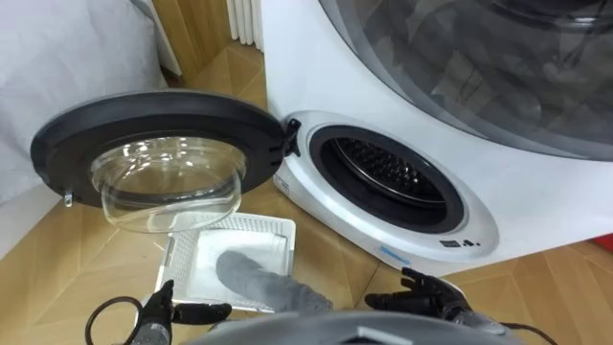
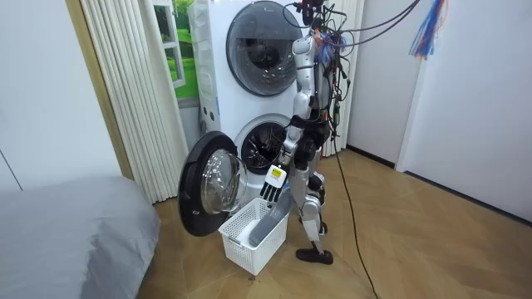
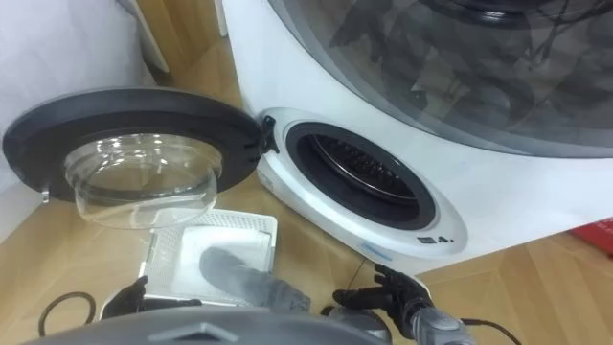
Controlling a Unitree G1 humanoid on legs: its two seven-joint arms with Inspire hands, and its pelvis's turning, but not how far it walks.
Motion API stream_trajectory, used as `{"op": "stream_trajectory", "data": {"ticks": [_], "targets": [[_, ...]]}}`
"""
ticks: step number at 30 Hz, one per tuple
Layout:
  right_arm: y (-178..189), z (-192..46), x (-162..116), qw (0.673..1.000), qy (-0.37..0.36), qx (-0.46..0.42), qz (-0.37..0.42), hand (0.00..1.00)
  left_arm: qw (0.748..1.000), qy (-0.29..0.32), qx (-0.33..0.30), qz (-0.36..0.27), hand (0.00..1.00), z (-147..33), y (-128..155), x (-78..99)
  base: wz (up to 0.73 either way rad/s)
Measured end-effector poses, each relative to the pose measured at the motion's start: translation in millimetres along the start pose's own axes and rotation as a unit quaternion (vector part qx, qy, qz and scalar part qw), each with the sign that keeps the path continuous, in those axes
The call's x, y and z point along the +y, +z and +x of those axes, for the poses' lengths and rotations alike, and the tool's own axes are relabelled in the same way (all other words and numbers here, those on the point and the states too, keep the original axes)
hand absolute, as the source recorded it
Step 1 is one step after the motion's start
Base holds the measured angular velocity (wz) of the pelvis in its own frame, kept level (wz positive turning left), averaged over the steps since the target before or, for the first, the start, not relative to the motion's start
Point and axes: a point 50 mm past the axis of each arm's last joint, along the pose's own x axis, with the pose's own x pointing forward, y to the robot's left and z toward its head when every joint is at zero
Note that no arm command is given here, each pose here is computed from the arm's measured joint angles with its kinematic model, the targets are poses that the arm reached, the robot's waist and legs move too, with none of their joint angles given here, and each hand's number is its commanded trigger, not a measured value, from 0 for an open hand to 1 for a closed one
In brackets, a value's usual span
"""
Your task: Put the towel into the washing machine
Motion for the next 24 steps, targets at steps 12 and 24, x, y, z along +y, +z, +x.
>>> {"op": "stream_trajectory", "data": {"ticks": [12,24], "targets": [[3,1,-2,1.0,-0.005,0.011,0.009,0.0,1.0,-0.013,0.005,-0.002,0.0,0.1,0,-0.1,0.0],[11,3,-2,1.0,-0.013,0.002,-0.011,0.0,0.987,-0.013,-0.052,0.149,0.0,4.8,32,-9.1,0.0]]}}
